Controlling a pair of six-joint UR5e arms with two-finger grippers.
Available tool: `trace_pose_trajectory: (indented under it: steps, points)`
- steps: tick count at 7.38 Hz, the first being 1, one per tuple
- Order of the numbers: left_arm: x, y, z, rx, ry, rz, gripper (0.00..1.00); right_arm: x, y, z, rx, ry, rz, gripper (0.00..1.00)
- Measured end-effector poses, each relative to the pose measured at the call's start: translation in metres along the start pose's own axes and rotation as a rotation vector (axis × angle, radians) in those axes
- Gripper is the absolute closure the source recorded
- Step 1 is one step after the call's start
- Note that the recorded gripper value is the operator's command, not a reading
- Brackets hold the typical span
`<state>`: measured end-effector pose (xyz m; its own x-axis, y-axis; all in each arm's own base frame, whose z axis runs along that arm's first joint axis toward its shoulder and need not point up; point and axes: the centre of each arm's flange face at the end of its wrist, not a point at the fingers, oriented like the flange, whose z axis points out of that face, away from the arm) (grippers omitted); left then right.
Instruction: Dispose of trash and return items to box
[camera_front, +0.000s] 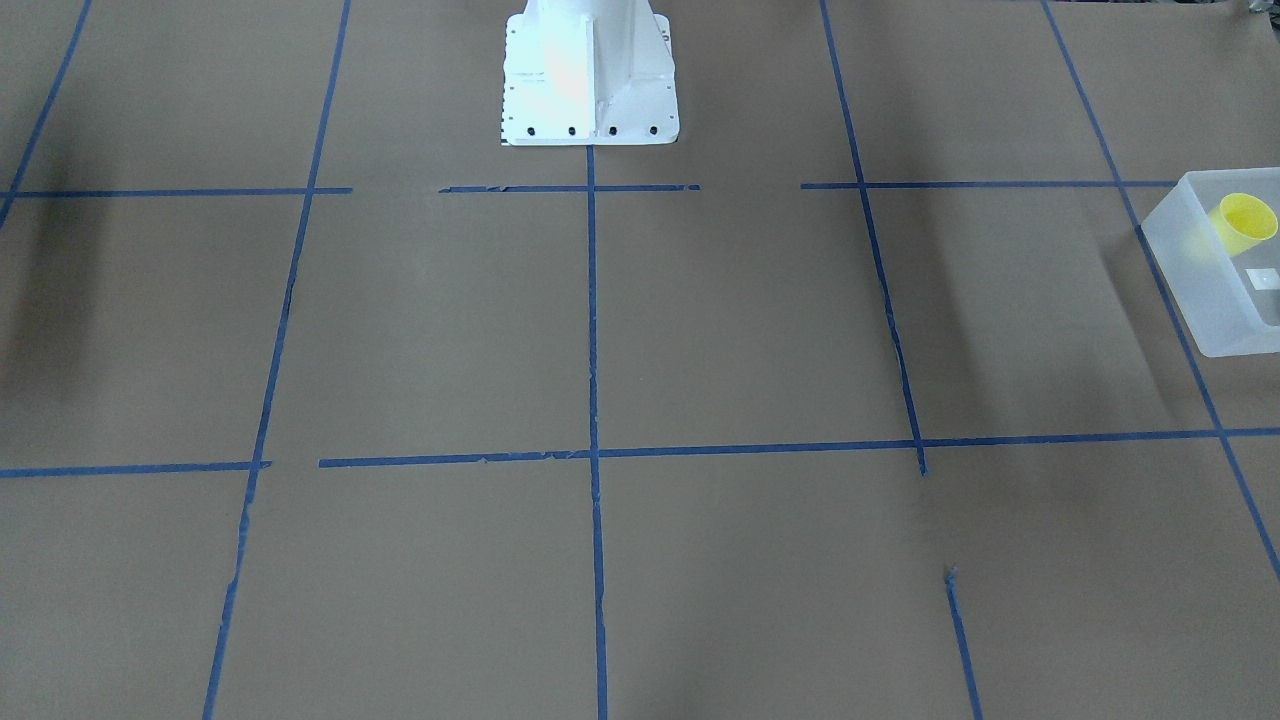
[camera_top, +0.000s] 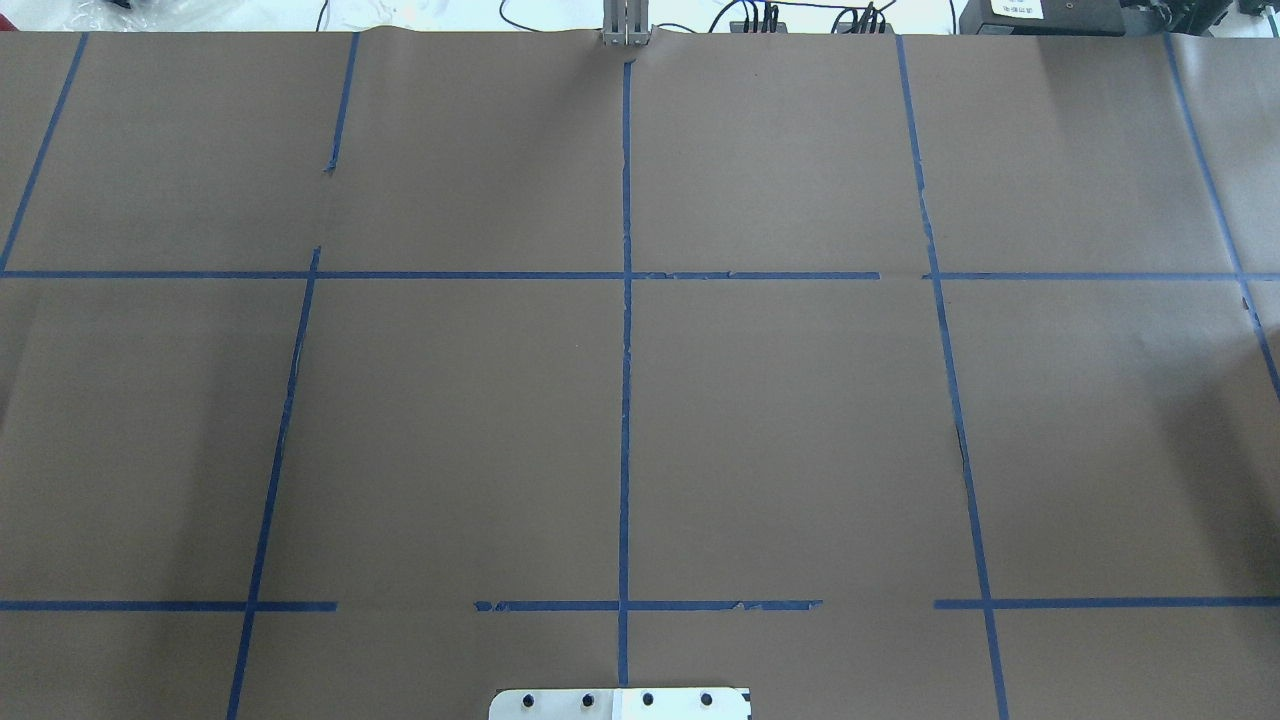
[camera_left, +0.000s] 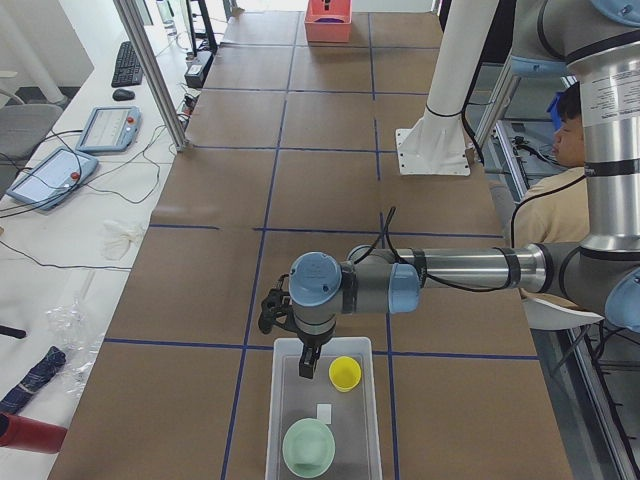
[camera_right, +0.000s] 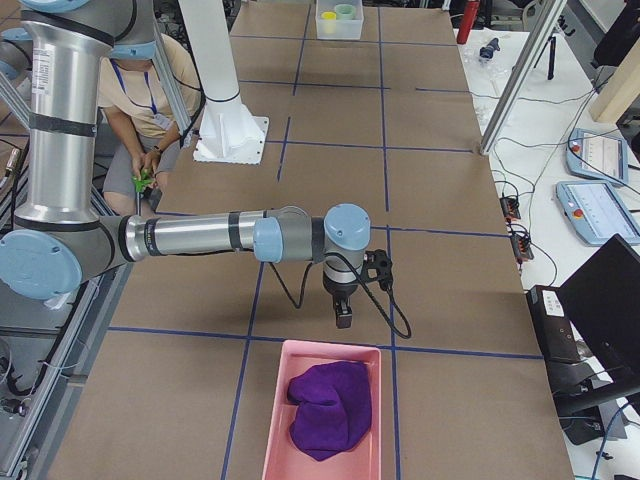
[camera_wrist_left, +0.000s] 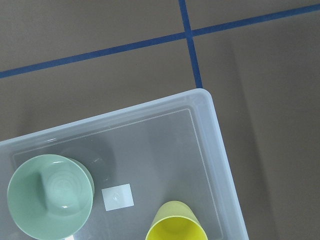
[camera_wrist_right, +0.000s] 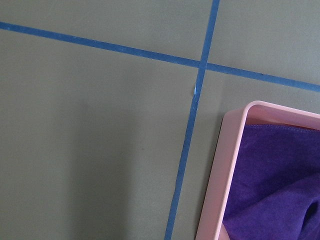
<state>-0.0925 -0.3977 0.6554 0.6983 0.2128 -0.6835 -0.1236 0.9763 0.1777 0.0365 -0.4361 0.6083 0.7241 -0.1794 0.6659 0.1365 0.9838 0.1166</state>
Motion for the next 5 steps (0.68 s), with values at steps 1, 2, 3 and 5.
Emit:
trace_pose_trajectory:
  steps: [1,2,3,5]
  points:
    - [0.001,0.0005,-0.0011,0.002,0.0,0.0,0.0,0.0008,0.0003,0.0013,-0.003,0.0,0.002,0.0]
    - [0.0014,0.0004,-0.0019,0.003,0.0,0.001,0.0,0.0018,0.0007,0.0031,-0.006,-0.001,0.005,0.0]
    - [0.0019,-0.0003,-0.0027,0.005,0.0,0.002,0.0,0.0033,0.0011,0.0055,-0.011,-0.002,0.01,0.0]
    - [0.0026,-0.0035,-0.005,0.011,-0.002,0.007,0.0,0.0035,0.0007,0.0072,-0.014,-0.002,0.012,0.0]
